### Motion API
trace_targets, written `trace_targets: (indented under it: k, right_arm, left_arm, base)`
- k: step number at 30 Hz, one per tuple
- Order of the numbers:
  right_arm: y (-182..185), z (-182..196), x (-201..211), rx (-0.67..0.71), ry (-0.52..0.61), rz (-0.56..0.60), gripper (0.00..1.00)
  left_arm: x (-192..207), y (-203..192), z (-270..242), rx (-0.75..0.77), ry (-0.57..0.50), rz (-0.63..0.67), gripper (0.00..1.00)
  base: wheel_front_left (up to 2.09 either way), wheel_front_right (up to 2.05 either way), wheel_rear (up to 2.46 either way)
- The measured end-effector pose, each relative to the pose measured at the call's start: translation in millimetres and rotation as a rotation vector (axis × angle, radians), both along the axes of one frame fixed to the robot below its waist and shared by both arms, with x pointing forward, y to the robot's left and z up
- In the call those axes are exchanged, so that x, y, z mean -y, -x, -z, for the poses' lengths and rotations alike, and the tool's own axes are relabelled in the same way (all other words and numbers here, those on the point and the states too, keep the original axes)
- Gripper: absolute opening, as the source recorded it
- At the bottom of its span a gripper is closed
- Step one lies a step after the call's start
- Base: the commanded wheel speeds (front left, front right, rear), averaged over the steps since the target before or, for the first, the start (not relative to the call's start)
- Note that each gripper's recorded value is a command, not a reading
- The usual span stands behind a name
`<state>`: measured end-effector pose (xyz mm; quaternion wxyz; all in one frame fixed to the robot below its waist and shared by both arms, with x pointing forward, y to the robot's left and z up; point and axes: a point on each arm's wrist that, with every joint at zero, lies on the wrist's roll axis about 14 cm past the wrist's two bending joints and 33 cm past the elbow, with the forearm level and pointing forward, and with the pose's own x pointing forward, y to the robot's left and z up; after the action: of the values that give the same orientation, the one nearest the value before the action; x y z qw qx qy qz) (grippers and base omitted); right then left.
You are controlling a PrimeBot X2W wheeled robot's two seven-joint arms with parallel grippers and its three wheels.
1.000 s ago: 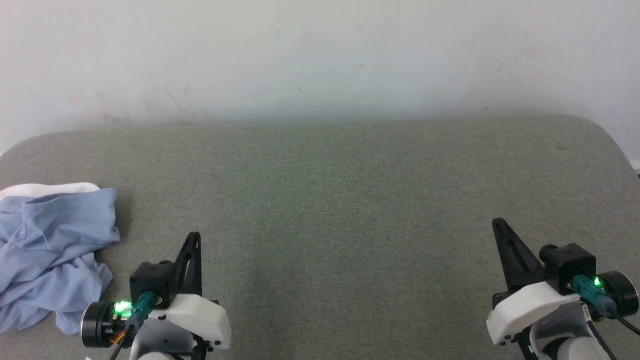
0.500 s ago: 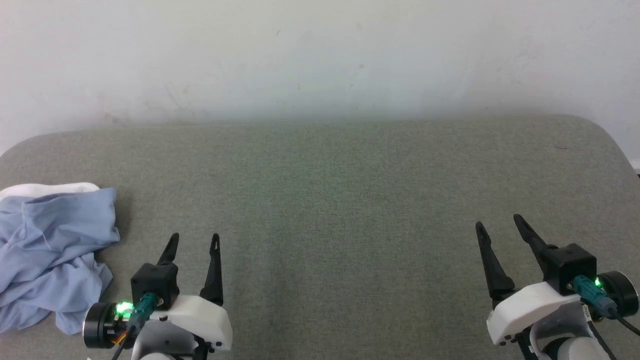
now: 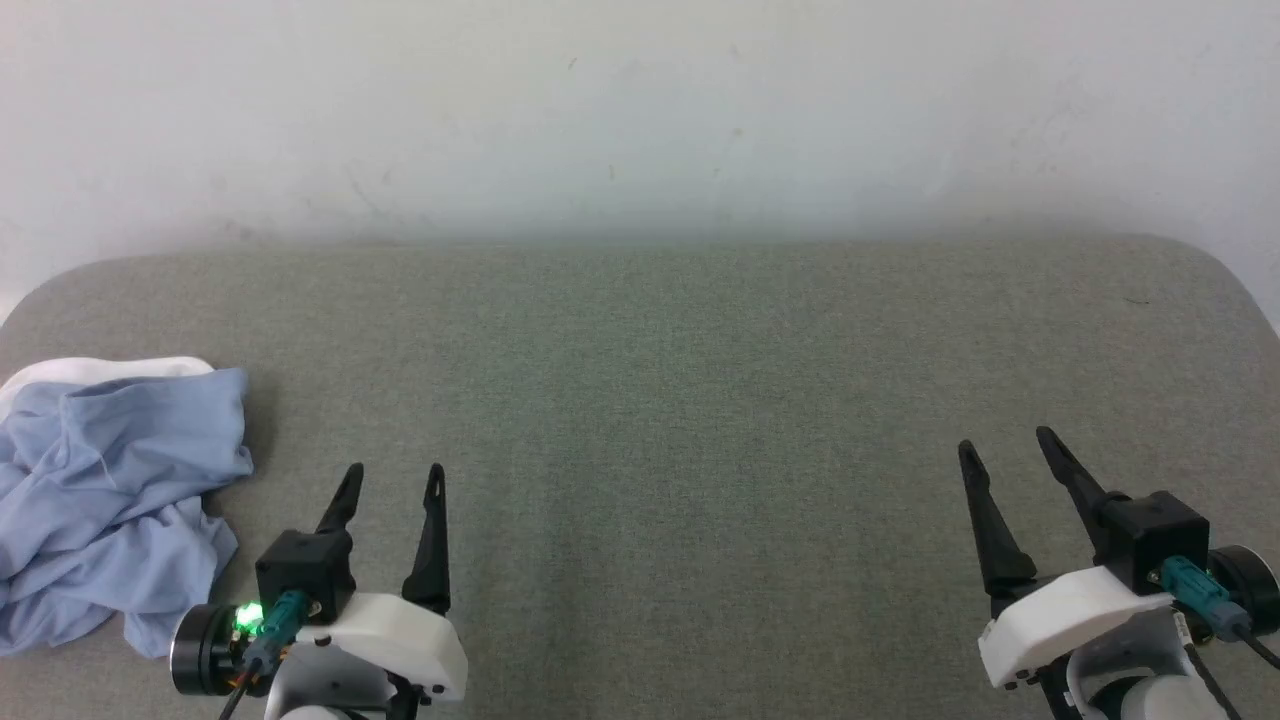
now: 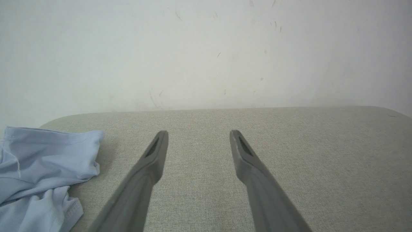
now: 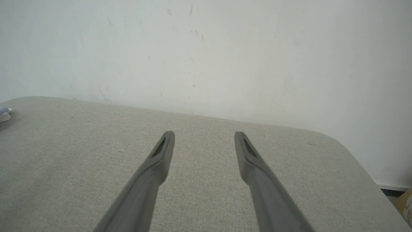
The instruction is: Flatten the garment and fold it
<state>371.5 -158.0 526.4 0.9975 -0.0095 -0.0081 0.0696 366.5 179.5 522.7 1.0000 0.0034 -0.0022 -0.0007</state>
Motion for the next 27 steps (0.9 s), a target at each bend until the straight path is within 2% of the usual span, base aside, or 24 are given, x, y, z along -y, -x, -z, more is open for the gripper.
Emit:
trace_targets:
  k: [14, 27]
  right_arm:
    - [-9.2, -3.6, -16.9, 0.023, -0.016, -0.05, 1.0]
    - [-19.1, -9.9, -49.9, 0.044, -0.021, -0.145, 1.0]
  left_arm:
    - [-18.7, 10.2, -4.1, 0.03, 0.034, -0.048, 1.0]
    - [-49.1, 26.5, -6.3, 0.055, 0.067, -0.14, 1.0]
  base:
    - [0.0, 0.0, 0.0]
    - [0.0, 0.0, 0.0]
